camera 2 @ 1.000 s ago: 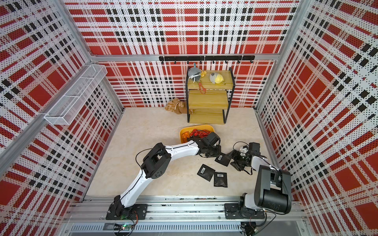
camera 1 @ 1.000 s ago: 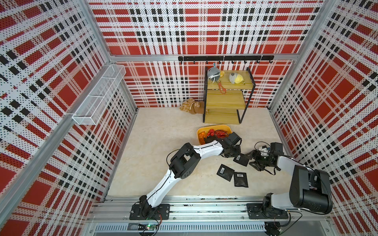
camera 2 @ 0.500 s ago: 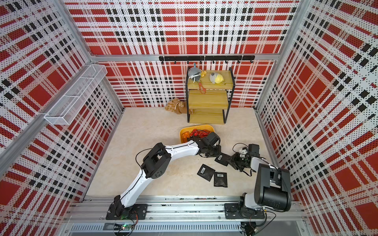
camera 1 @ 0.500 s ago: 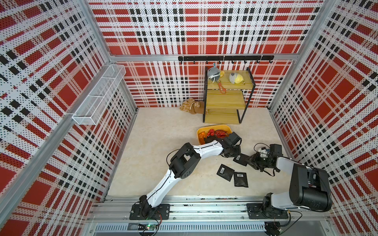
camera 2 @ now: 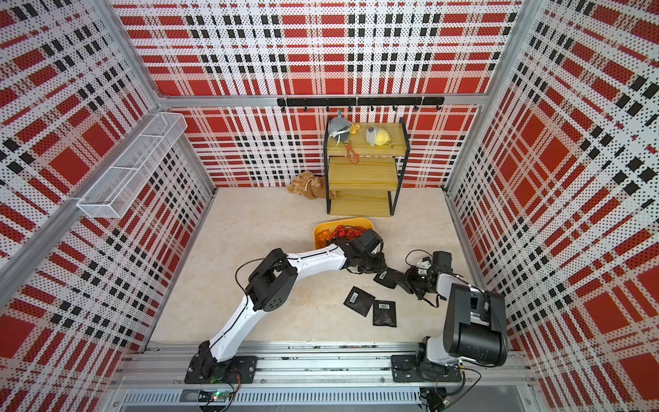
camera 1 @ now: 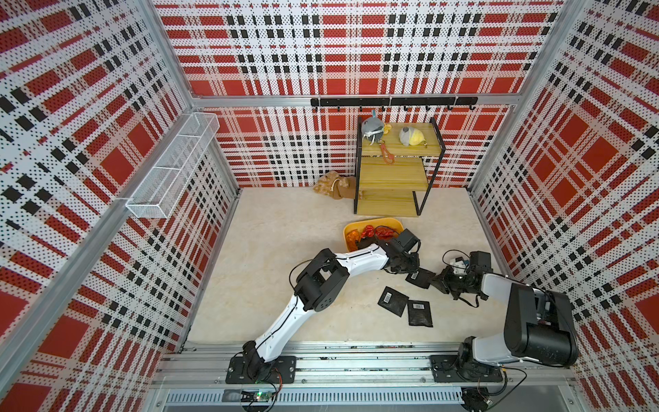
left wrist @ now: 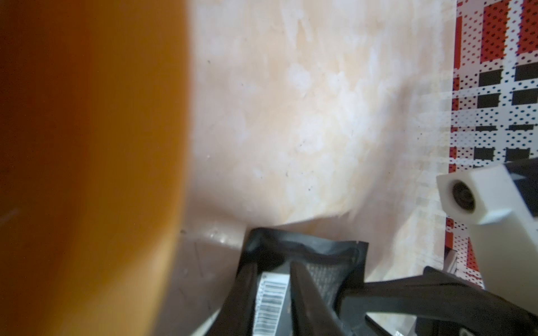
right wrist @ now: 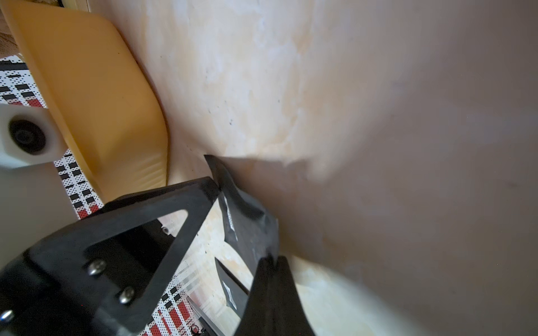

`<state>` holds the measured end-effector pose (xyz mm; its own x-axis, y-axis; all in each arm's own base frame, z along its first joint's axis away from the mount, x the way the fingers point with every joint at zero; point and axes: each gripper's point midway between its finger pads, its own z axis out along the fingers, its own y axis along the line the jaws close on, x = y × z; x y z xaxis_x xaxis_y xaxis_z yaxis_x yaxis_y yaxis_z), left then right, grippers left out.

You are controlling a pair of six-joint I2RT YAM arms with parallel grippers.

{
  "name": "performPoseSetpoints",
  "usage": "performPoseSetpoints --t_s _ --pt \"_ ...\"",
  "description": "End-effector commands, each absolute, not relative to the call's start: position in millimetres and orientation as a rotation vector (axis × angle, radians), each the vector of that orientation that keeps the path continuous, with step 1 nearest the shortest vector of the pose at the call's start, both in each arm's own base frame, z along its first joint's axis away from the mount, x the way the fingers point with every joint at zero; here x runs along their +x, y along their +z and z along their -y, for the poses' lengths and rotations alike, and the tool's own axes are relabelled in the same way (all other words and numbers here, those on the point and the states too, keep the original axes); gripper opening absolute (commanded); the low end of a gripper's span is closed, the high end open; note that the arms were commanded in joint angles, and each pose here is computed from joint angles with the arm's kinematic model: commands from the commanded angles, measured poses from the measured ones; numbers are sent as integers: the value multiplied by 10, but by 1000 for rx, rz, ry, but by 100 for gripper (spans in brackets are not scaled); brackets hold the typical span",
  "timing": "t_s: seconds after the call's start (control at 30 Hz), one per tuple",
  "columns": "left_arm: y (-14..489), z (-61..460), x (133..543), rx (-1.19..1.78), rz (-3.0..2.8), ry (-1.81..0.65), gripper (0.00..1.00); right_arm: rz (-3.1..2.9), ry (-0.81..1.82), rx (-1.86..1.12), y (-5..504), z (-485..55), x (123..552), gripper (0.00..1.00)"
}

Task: Put the tea bags into the storage box
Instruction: Pick up the tea bag from the center of the board.

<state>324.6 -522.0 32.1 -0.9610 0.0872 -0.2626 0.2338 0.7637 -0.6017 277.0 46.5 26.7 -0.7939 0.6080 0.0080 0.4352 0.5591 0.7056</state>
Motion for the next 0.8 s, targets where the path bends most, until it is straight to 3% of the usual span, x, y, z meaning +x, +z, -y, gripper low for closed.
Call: performPoseSetpoints --t_s 0.0,0.17,0.43,0.5,0.77 --pt "650 5285 3251 293 -2680 -1042 43 -2549 1062 822 364 -475 2842 0" --pt "924 5345 3269 306 -2625 -1081 57 -2544 1039 795 489 -452 2871 0" --pt "1678 5235 3339 243 -2480 -1108 65 -2490 994 732 852 -402 2960 0" --pt "1813 5146 3343 216 -2455 -1103 76 -2469 989 712 982 -398 2983 0" --pt "2036 4599 3296 100 -2408 -1045 78 -2352 1009 627 1643 -459 3084 0"
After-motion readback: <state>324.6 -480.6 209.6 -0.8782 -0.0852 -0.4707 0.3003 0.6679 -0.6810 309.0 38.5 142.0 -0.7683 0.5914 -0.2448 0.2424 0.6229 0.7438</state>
